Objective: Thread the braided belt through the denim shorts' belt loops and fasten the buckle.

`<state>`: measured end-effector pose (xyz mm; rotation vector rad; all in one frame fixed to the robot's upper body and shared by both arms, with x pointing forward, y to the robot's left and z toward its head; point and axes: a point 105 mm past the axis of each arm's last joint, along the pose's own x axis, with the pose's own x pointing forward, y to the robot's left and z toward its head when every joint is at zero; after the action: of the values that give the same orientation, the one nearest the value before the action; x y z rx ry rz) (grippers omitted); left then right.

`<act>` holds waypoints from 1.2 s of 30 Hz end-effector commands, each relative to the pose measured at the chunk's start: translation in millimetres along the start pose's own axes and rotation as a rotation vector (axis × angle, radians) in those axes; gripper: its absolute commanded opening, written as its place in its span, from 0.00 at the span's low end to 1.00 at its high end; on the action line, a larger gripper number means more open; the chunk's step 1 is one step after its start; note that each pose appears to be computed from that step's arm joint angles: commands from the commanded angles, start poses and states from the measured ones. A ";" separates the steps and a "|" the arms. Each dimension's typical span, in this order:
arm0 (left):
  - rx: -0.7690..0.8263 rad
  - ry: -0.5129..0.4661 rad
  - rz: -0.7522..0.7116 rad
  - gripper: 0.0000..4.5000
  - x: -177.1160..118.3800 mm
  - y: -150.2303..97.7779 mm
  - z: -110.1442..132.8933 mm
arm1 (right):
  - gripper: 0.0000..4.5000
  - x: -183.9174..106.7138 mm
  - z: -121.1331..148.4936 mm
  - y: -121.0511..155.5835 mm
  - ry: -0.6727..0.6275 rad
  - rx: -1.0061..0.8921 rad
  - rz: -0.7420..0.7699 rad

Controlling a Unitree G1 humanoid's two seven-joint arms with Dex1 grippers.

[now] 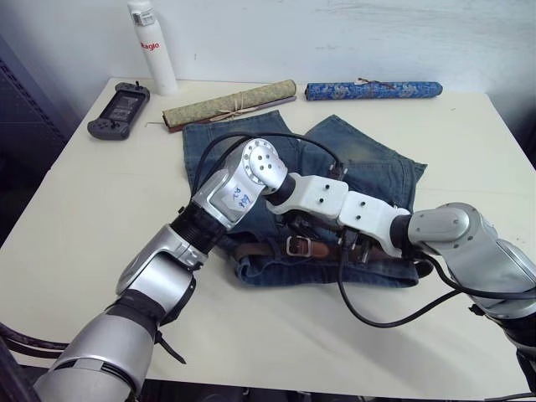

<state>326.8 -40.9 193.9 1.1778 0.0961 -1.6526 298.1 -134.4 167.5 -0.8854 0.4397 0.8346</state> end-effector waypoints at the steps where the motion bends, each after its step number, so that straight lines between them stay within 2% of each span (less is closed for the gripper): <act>1: 0.056 0.023 -0.001 0.58 4.1 7.2 18.1 | 0.00 -2.0 5.5 1.5 -0.016 -0.035 -0.007; 4: 0.032 0.013 0.013 0.41 5.4 9.3 19.4 | 0.00 -2.0 5.3 1.5 -0.016 -0.031 -0.011; 8: 0.007 0.014 0.022 0.03 5.9 9.3 17.1 | 0.00 -2.2 5.6 1.9 -0.019 -0.026 -0.014; 13: -0.003 0.040 0.017 0.01 4.5 6.5 10.6 | 0.00 -2.3 5.0 2.0 -0.021 -0.022 -0.013; 20: -0.067 -0.015 0.075 0.01 -9.2 17.8 11.5 | 0.00 -4.3 1.3 -0.9 -0.016 -0.004 -0.019; 21: -0.076 -0.014 0.075 0.16 -11.4 17.2 9.2 | 0.00 -5.2 0.6 -1.6 -0.015 -0.002 -0.022; 23: -0.095 -0.021 0.088 0.30 -15.6 18.0 6.2 | 0.00 -6.9 0.0 -3.2 -0.017 0.003 -0.030; 27: -0.116 -0.015 0.068 0.73 -25.0 12.9 -0.5 | 0.00 -14.2 2.5 -8.2 -0.032 0.021 -0.044; 32: -0.122 -0.014 0.094 0.73 -26.4 16.3 -0.9 | 0.00 -27.9 22.4 -23.0 -0.107 0.003 -0.092; 36: -0.163 -0.077 0.139 0.73 -37.5 25.6 7.4 | 0.00 -29.0 27.0 -26.4 -0.140 -0.022 -0.120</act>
<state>346.9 -22.0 221.6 1.0094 0.1494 -1.5073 299.0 -136.5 186.8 -0.8221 0.3870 0.8310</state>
